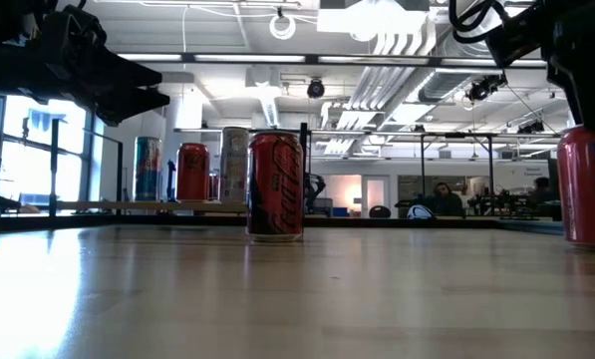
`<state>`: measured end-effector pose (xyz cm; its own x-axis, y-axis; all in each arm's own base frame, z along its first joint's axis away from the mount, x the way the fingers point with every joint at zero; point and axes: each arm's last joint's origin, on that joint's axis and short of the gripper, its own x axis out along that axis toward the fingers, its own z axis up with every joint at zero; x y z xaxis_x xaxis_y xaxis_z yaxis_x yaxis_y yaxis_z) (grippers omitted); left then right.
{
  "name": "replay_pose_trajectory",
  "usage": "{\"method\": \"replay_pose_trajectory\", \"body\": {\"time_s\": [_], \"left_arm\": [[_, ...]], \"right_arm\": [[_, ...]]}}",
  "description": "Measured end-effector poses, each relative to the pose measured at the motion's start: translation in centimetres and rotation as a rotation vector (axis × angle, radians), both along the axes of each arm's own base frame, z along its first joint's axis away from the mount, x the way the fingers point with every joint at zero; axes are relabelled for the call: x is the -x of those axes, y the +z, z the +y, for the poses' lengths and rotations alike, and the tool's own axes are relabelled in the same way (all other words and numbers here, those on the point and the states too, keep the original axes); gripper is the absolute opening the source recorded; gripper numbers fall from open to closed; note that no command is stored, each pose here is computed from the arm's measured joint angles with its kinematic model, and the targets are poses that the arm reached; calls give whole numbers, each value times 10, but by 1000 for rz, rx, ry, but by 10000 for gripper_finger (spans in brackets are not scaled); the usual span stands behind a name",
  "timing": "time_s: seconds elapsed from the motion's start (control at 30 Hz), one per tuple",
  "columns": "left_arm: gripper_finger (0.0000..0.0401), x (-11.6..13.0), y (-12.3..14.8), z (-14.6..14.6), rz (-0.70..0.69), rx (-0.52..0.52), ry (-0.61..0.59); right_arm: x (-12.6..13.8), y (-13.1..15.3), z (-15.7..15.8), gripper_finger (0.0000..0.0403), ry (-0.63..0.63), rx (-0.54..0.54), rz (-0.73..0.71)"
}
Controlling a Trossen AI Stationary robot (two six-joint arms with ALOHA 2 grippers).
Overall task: Place canned beverage on shelf
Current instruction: Put the red soda can aligned with the other red soda can on the shelf
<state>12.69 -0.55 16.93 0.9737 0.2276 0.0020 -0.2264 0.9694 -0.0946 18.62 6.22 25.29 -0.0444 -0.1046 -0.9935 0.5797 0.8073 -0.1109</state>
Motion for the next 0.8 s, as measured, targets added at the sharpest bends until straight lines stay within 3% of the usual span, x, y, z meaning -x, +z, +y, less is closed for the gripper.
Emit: {"method": "replay_pose_trajectory", "body": {"time_s": [0.8], "left_arm": [[279,0,0,0,4,-17,0]], "right_arm": [[-11,-8,2,282,65,60,-10]]}}
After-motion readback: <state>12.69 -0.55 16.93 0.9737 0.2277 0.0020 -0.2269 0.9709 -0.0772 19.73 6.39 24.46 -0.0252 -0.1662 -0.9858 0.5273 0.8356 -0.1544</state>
